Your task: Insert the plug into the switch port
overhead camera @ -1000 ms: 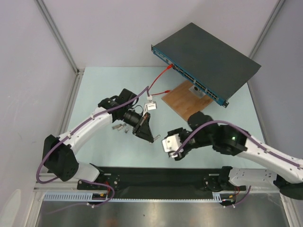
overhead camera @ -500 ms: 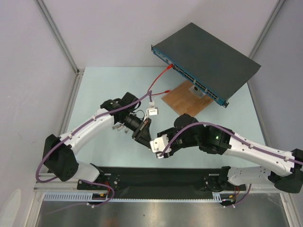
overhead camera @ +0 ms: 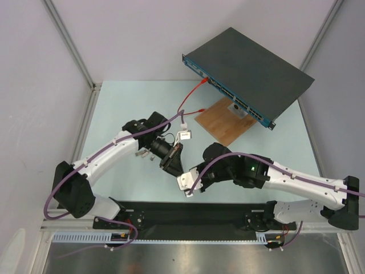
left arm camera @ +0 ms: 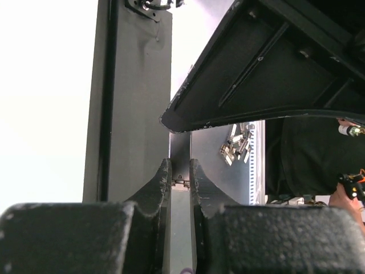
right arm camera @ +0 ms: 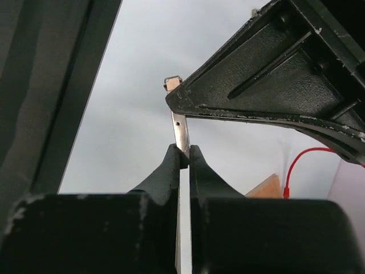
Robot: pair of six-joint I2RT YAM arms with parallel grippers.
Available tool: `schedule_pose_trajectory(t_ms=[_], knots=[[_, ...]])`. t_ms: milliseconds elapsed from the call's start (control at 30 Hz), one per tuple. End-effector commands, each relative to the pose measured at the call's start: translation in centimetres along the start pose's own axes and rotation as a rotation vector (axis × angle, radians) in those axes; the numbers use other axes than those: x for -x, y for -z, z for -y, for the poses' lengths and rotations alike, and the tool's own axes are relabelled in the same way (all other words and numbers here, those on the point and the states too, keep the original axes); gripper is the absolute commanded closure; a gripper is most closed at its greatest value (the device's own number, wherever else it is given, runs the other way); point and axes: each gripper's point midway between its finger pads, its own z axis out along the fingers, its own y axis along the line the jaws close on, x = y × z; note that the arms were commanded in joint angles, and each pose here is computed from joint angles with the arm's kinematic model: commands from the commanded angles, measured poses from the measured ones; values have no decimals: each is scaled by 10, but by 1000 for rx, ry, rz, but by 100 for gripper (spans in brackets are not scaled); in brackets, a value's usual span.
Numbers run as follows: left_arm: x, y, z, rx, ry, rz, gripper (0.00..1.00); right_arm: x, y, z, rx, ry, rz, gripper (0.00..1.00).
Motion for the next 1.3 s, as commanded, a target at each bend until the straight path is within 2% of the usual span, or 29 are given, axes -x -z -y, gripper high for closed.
schedule_pose_trajectory(t_ms=[0,33,133,233,367,400,433,467,500,533,567,600,633,733,867,1000,1133,1267], knots=[[16,1,13,-29,-80,37,82,10,-1,10,-33,14,29,100],[18,2,12,-16,-76,45,61,9,0,9,-31,-12,27,100],[30,12,8,74,-170,98,34,8,3,1,11,-99,36,100],[49,38,1,183,-234,203,26,-1,8,4,21,-194,40,100],[79,84,-5,324,-251,383,25,0,19,25,7,-401,93,100],[85,100,-8,375,-258,437,25,-4,20,27,29,-508,106,100],[96,115,-13,457,-300,494,25,-4,21,31,37,-553,116,100],[100,127,-2,498,-343,544,25,3,25,35,61,-598,159,100],[104,138,1,546,-380,580,24,-4,29,43,53,-699,165,100],[107,148,-3,624,-445,597,23,-9,26,46,70,-757,165,100],[107,155,12,661,-524,625,22,-11,27,49,76,-816,175,100],[107,158,15,685,-567,631,21,-3,30,49,129,-862,222,100],[104,158,17,705,-614,625,20,-12,31,54,141,-976,227,100],[89,146,19,784,-884,453,22,-6,33,56,276,-1136,293,100],[67,120,16,808,-1036,296,23,2,37,56,423,-1264,381,100],[59,94,14,774,-1120,197,28,11,40,56,482,-1305,432,100],[65,86,6,788,-1221,114,33,14,41,53,517,-1336,443,100],[72,76,11,736,-1237,102,42,15,42,52,531,-1361,445,100]])
